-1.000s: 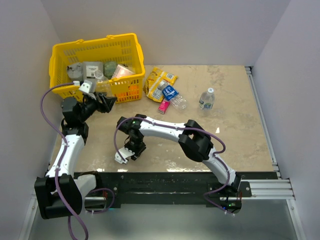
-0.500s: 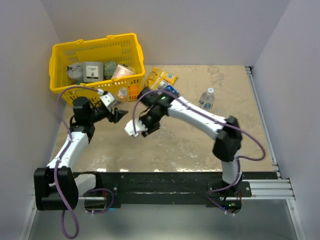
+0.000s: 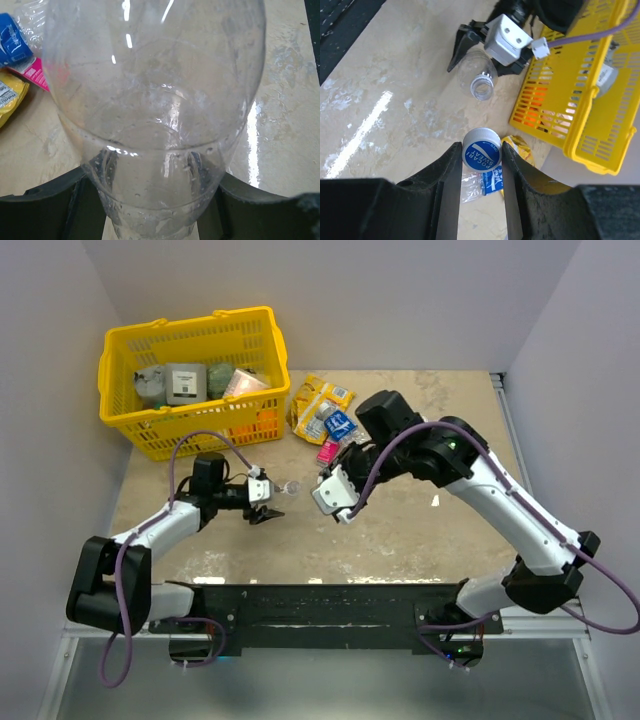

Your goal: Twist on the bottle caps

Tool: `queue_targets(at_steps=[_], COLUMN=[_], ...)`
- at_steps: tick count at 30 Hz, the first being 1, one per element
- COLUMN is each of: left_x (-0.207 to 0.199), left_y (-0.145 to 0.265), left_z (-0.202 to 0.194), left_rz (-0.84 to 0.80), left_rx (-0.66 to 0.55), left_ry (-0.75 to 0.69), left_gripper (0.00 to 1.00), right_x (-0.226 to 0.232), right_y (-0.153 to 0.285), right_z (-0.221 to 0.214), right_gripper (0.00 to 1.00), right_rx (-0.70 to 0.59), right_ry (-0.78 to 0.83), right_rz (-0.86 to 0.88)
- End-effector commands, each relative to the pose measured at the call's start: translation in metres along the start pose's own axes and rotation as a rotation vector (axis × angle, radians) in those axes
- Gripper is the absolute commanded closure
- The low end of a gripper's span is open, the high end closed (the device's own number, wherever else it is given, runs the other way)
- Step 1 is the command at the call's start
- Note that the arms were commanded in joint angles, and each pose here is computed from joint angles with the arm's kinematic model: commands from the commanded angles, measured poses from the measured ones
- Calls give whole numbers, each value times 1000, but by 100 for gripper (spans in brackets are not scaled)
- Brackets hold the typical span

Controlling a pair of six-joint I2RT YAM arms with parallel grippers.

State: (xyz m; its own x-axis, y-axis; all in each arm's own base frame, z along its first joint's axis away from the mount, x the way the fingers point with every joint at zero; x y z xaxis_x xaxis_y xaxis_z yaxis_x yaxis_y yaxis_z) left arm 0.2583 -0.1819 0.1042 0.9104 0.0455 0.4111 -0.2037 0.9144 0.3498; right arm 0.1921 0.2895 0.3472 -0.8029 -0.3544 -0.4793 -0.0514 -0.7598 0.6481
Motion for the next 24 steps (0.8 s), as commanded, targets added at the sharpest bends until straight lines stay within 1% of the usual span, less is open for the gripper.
queue_targets(at_steps=[1,6,11,15,19,24], left_x=[18,19,25,30,35,34], left_y=[-10,-14,-15,-15,-14,-15], left_z=[22,31,37,40,44,46], left_rz=[6,-14,-14,-8,-3,-8], left_rx=[-68,-74,-73,-77,-82,-89], left_ry=[-191,-228,-266,-277,-284,-277], left_gripper=[100,100,100,100,100,100], right_x=[10,1,9,12,2,-6], right_y=[-32,-50,-54,-60,-68,-76], right_z=[-10,-10,-15,-16,-12,-14], right_gripper=[88,87,87,87,86,86], right_rx=[31,25,43,50,42,64], right_ry=[81,111,139,139,126,123], right_rz=[108,149,207,217,168,110])
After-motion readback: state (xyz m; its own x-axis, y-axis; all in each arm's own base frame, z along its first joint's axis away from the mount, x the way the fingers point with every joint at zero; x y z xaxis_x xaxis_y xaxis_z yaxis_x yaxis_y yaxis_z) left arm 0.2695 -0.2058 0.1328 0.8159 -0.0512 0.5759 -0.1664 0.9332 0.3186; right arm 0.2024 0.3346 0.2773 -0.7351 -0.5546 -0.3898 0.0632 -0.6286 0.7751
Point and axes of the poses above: each gripper's point midway between its finger pads, its own y axis back along the fingers, its own x axis along the line the jaws close on, z = x × y, the point moved 1 cm from there along y, back along the fingers, and after that the axes turned 14 degrees about -y, right-handed, at the moved point
